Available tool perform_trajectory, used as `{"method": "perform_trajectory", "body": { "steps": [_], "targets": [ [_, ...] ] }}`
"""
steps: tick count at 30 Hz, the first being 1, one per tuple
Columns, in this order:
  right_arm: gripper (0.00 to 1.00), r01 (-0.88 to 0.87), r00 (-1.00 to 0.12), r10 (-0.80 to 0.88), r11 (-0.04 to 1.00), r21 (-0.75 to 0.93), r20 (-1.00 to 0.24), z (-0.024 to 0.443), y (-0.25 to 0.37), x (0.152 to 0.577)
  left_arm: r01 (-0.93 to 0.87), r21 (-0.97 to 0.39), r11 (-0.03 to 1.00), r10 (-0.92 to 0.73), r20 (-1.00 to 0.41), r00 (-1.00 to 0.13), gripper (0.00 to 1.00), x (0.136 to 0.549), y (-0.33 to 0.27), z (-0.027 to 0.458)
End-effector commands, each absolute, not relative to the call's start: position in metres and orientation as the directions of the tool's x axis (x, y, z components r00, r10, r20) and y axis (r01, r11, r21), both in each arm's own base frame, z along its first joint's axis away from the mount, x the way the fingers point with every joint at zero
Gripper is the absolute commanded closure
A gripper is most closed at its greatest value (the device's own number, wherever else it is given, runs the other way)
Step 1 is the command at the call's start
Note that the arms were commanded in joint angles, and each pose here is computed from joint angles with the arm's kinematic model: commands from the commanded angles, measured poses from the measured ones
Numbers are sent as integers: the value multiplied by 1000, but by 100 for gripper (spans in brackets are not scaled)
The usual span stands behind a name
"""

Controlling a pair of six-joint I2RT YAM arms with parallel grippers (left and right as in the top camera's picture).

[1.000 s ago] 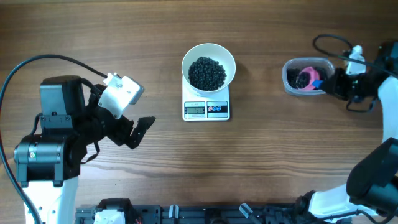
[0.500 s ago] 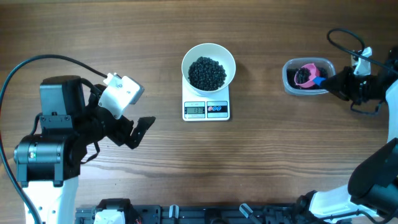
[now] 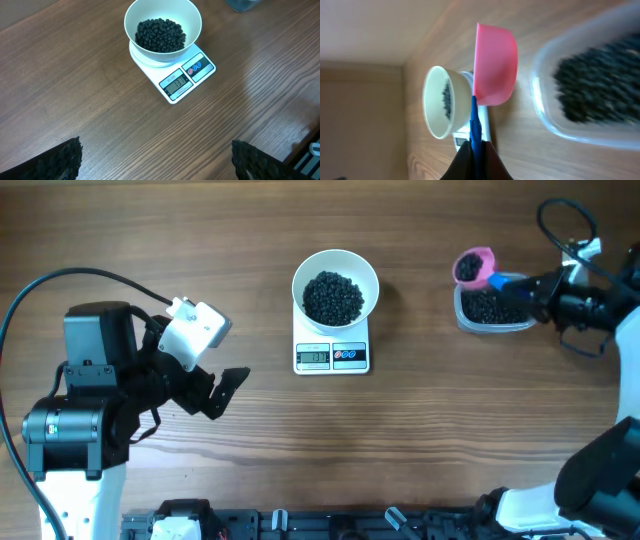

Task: Scoop item into bowl and weigh 150g on scale
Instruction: 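Carry the filled scoop left over the white bowl on the scale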

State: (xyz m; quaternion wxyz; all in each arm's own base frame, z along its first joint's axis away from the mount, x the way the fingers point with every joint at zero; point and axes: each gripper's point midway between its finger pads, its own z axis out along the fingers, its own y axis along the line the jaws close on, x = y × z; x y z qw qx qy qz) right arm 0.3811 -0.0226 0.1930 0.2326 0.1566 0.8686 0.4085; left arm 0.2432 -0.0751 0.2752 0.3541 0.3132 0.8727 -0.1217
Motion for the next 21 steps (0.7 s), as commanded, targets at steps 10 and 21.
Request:
{"method": "perform_trajectory", "body": {
  "steps": [10, 21],
  "targets": [
    [96, -234, -861, 244, 590, 773, -447, 246, 117, 399, 647, 21, 762, 467, -709, -528, 0, 245, -76, 282],
    [95, -452, -733, -20, 762, 464, -680, 236, 195, 400, 647, 21, 762, 467, -709, -528, 0, 245, -76, 282]
  ]
}}
